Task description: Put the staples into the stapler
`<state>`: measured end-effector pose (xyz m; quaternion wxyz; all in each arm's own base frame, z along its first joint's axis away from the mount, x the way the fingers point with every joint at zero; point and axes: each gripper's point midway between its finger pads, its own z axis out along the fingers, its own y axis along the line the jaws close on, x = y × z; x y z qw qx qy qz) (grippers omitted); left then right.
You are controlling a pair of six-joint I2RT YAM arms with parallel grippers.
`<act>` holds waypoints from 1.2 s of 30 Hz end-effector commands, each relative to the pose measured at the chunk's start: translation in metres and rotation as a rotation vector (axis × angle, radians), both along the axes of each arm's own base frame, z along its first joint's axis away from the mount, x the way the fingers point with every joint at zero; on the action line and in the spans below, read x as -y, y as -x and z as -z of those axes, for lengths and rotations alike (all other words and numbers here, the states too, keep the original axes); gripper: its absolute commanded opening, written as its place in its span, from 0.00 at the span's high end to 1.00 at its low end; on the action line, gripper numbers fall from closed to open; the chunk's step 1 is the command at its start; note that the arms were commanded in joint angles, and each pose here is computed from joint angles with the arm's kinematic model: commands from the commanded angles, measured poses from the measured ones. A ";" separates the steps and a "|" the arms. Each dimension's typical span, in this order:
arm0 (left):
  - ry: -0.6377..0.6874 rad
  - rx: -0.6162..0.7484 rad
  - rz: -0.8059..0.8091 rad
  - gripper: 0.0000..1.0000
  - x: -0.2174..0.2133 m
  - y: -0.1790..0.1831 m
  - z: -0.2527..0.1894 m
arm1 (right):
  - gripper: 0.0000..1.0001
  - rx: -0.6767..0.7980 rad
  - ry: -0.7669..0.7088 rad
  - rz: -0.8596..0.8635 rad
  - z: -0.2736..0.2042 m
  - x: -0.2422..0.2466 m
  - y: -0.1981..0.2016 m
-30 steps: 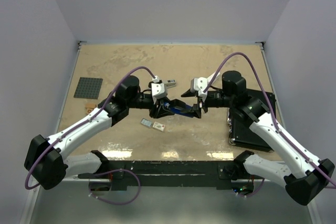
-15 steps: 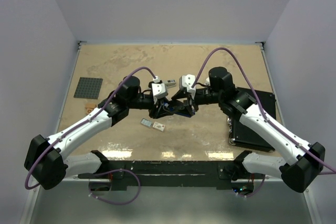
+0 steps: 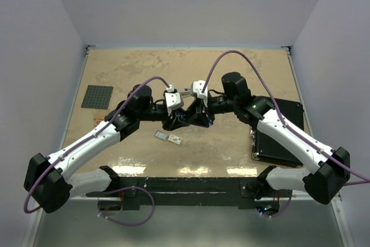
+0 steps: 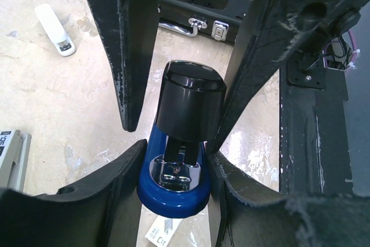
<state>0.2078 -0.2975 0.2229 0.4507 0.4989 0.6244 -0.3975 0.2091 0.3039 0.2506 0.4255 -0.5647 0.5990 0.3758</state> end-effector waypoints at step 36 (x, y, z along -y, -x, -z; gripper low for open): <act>0.537 -0.067 -0.649 1.00 -0.103 -0.052 -0.016 | 1.00 0.213 -0.781 0.392 -0.157 0.119 -0.040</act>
